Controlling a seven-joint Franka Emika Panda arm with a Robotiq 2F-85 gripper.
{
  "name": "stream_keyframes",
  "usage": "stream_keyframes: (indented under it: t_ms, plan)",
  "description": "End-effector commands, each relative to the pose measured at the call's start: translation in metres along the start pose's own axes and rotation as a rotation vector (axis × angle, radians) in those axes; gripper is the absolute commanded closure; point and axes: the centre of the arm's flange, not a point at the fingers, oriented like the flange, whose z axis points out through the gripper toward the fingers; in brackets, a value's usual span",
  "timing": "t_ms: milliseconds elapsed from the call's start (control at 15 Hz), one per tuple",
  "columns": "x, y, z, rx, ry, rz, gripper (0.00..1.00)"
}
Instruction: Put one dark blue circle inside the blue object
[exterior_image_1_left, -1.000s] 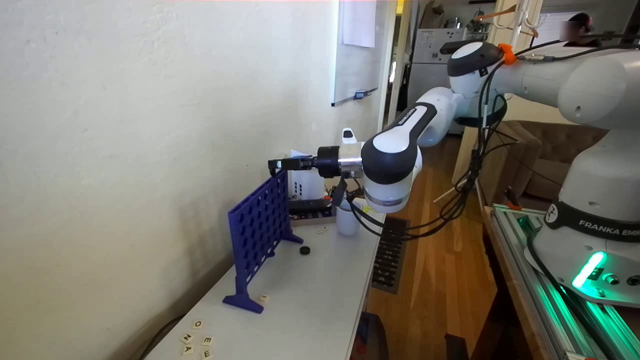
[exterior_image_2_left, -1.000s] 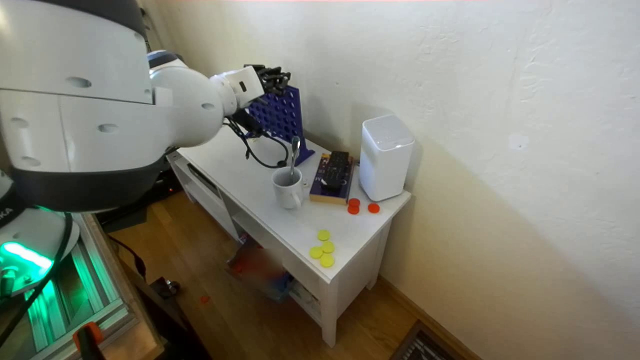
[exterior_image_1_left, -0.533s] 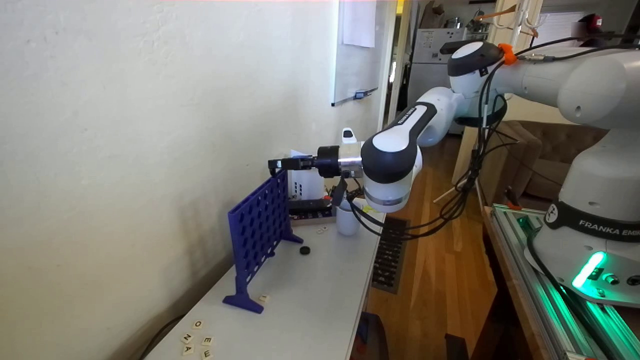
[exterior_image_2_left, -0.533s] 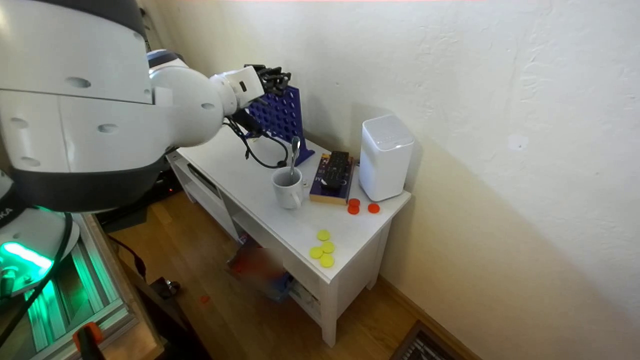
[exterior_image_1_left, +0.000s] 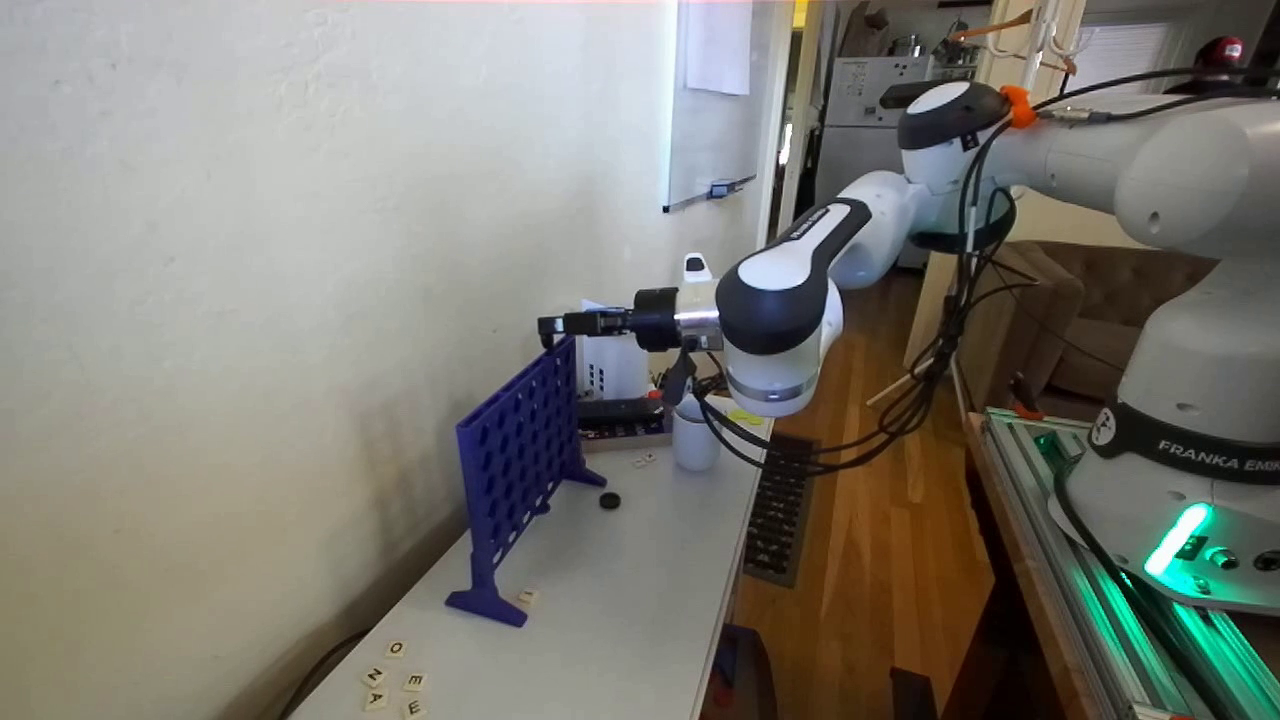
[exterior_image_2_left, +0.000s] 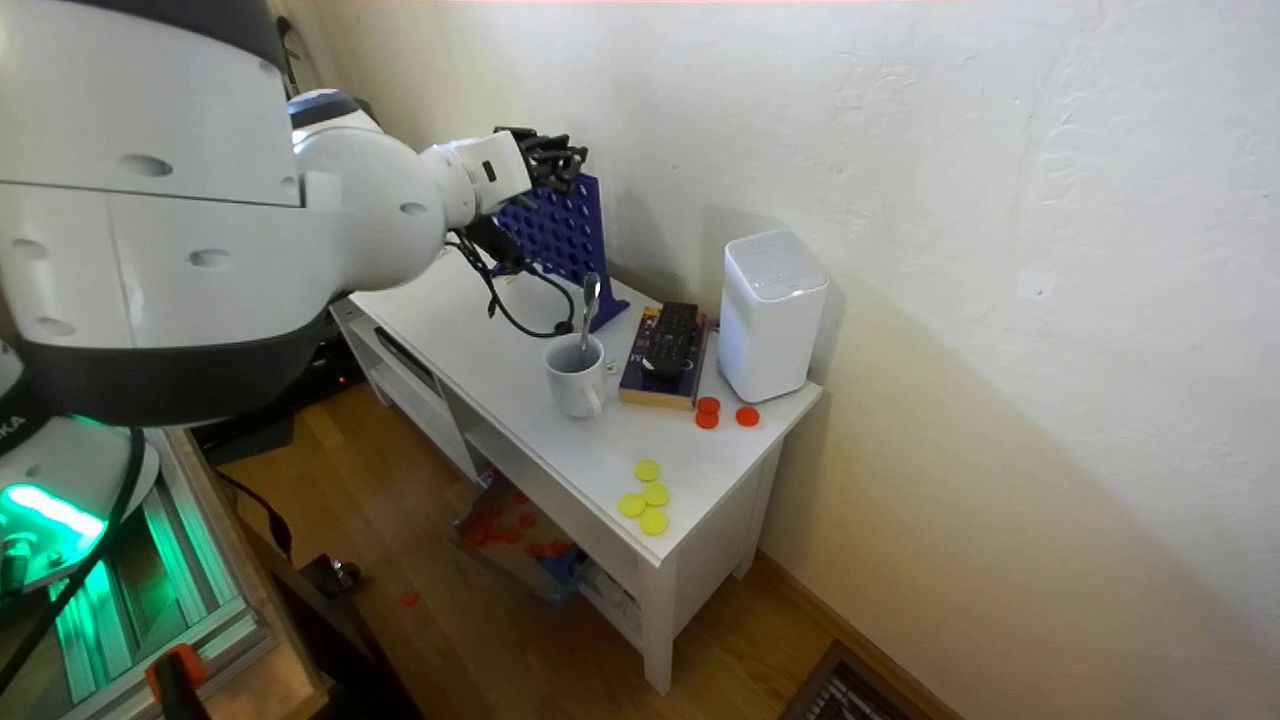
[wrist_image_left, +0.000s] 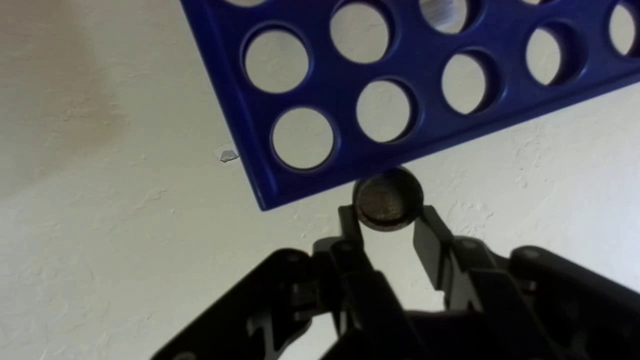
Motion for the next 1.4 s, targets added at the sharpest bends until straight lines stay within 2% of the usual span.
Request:
stream_keyframes:
  t_ms: [0,867,933,1000,1333]
  plan:
    - [-0.006,-0.010,-0.014,-0.035,-0.025,0.011,0.92]
    - [-0.015,-0.019,-0.021,-0.014,-0.075,0.026,0.92]
    - [-0.014,-0.020,-0.022,-0.007,-0.074,0.025,0.42]
    - [-0.013,-0.021,-0.023,-0.009,-0.067,0.021,0.42]
    - [0.009,-0.031,-0.040,0.033,-0.013,0.016,0.06]
